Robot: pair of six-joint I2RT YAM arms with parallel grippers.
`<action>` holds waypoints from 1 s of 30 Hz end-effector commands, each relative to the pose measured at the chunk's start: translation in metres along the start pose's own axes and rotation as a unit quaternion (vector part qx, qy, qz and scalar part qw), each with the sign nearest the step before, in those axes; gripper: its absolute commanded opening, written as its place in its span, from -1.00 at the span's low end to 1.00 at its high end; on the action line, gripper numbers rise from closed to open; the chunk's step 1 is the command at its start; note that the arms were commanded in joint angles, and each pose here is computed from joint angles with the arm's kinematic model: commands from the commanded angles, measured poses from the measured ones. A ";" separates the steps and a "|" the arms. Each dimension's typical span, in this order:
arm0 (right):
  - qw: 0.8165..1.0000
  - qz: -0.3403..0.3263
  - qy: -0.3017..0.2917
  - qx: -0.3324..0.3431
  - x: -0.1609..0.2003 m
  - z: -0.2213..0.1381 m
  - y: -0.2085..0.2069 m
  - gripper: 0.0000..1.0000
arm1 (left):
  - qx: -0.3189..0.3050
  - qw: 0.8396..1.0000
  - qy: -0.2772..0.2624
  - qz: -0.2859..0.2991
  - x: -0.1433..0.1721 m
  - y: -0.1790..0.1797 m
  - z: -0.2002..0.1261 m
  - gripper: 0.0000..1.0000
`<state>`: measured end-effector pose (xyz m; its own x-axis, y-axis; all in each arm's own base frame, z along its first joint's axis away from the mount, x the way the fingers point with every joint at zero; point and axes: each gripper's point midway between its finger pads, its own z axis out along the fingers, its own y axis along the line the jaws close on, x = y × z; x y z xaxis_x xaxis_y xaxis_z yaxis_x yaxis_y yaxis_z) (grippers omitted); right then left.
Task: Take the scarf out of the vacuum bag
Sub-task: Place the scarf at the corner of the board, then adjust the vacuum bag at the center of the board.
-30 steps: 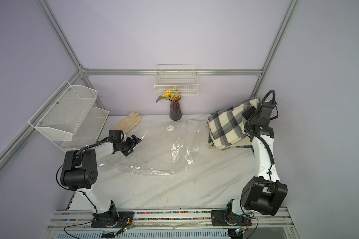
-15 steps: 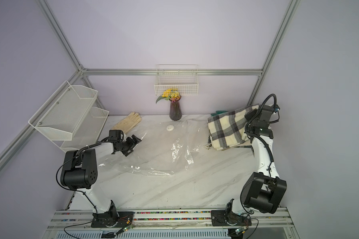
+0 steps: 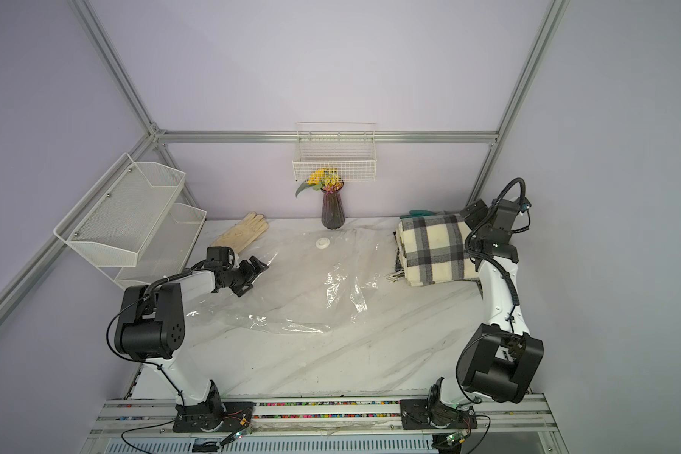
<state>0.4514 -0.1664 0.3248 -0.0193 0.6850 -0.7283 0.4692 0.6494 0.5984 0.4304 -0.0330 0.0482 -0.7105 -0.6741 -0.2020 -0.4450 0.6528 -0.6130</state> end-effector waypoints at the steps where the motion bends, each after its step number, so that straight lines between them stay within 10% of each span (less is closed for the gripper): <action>1: 1.000 0.007 -0.009 -0.005 -0.004 0.000 0.003 0.94 | -0.118 0.990 0.056 -0.043 0.040 0.073 0.008 1.00; 15: 0.989 -0.013 0.075 -0.130 0.039 -0.007 0.064 0.94 | 0.029 0.984 -0.101 0.144 -0.017 -0.097 -0.124 1.00; 24: 0.868 -0.121 0.306 -0.372 0.259 -0.127 0.229 0.94 | 0.034 0.981 -0.096 0.166 -0.013 -0.104 -0.133 0.99; 30: 0.827 -0.100 0.442 -0.332 0.340 -0.138 0.218 0.74 | 0.008 0.985 -0.072 0.153 -0.002 -0.079 -0.112 1.00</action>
<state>0.4224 0.2515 0.2876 -0.7304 0.3256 -0.6005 -0.3062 0.6297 0.7139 0.4084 -0.0474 0.1874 -0.7164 -0.5134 -0.4724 -0.2191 0.8084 -0.5464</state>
